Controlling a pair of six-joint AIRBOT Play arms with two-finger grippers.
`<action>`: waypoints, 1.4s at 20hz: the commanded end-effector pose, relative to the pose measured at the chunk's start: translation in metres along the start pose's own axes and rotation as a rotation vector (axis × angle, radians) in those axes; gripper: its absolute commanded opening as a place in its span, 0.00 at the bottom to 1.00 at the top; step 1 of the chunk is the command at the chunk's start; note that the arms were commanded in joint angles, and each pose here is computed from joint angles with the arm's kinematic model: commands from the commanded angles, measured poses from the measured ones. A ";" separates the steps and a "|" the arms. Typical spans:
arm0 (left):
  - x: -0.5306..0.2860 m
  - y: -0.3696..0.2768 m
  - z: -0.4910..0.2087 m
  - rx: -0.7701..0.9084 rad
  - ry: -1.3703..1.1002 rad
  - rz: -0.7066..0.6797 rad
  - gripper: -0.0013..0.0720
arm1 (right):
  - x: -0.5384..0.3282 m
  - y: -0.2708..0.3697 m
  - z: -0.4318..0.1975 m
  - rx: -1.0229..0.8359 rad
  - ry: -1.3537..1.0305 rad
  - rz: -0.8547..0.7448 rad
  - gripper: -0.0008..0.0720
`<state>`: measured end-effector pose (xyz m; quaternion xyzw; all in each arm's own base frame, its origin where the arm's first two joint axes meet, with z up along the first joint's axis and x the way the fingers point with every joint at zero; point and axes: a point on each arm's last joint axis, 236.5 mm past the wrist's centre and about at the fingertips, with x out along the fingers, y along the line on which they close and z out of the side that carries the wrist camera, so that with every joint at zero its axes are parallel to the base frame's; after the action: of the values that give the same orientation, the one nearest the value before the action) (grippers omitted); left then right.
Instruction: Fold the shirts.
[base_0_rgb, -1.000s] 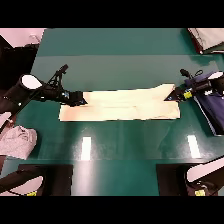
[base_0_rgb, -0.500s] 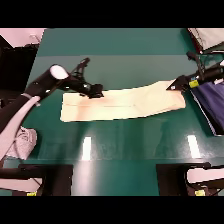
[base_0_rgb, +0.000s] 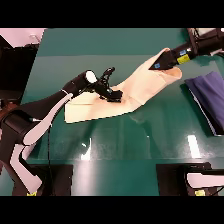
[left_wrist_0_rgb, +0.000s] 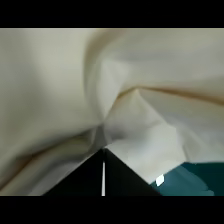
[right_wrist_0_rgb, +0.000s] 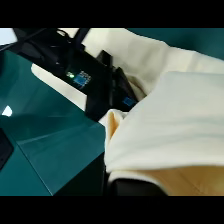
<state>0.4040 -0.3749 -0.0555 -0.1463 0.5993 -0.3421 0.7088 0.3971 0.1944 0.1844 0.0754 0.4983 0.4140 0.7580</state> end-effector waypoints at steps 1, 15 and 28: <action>0.002 0.008 0.007 -0.010 -0.016 0.006 0.05 | 0.010 0.046 0.017 -0.086 -0.030 0.027 0.03; -0.159 0.025 0.041 0.171 0.098 0.143 0.05 | 0.102 0.084 0.015 -0.129 0.049 0.117 0.03; -0.431 0.093 0.017 0.040 -0.271 0.633 0.05 | 0.230 0.167 0.029 -0.266 -0.078 0.283 0.07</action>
<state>0.4410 -0.0529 0.1916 0.0175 0.5266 -0.1274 0.8404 0.3710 0.4223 0.1271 0.0435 0.4483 0.5362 0.7139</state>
